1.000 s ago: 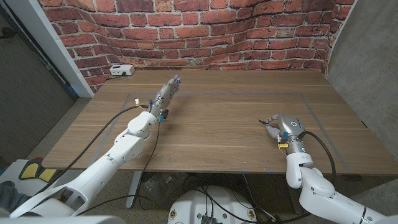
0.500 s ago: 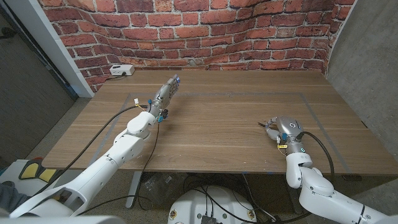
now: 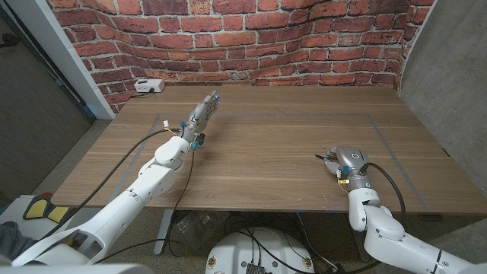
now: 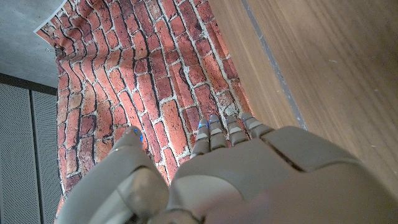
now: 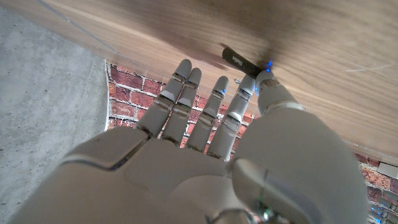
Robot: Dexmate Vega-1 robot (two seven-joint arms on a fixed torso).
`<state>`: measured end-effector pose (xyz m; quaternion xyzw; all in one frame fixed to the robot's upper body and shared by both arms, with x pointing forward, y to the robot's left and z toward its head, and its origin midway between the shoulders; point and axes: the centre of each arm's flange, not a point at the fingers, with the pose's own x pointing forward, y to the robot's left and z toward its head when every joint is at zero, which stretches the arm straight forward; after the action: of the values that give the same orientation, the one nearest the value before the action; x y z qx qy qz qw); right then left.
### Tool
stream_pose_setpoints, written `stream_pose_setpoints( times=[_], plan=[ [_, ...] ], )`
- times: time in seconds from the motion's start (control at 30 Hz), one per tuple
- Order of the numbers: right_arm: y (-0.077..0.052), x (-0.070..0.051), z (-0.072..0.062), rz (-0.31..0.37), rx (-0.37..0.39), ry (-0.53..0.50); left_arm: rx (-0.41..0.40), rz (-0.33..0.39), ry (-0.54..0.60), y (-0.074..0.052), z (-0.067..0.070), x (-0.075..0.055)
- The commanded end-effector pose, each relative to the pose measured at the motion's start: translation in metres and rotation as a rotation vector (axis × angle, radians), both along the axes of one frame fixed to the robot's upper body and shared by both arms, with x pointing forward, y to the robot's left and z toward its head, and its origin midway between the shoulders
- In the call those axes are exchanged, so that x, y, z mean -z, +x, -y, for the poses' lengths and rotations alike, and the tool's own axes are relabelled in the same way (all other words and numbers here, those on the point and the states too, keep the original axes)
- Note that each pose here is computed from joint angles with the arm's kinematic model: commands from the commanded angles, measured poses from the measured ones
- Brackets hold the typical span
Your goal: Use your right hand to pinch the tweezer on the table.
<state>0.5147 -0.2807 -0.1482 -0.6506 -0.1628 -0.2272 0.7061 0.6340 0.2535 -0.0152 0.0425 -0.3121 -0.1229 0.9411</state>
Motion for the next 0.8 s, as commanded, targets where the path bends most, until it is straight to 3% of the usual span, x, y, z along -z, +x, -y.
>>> stream_pose_setpoints(
  times=[0.03, 0.3, 0.8],
  plan=[
    [0.002, 0.005, 0.0, -0.009, 0.017, -0.017, 0.002, -0.001, 0.0, 0.0, 0.0, 0.0],
    [0.0, 0.005, 0.0, -0.015, 0.024, -0.019, 0.006, 0.0, 0.003, 0.001, 0.002, -0.001],
    [-0.009, -0.007, -0.001, 0.003, 0.021, -0.026, 0.009, -0.007, 0.005, 0.001, 0.003, -0.001]
  ],
)
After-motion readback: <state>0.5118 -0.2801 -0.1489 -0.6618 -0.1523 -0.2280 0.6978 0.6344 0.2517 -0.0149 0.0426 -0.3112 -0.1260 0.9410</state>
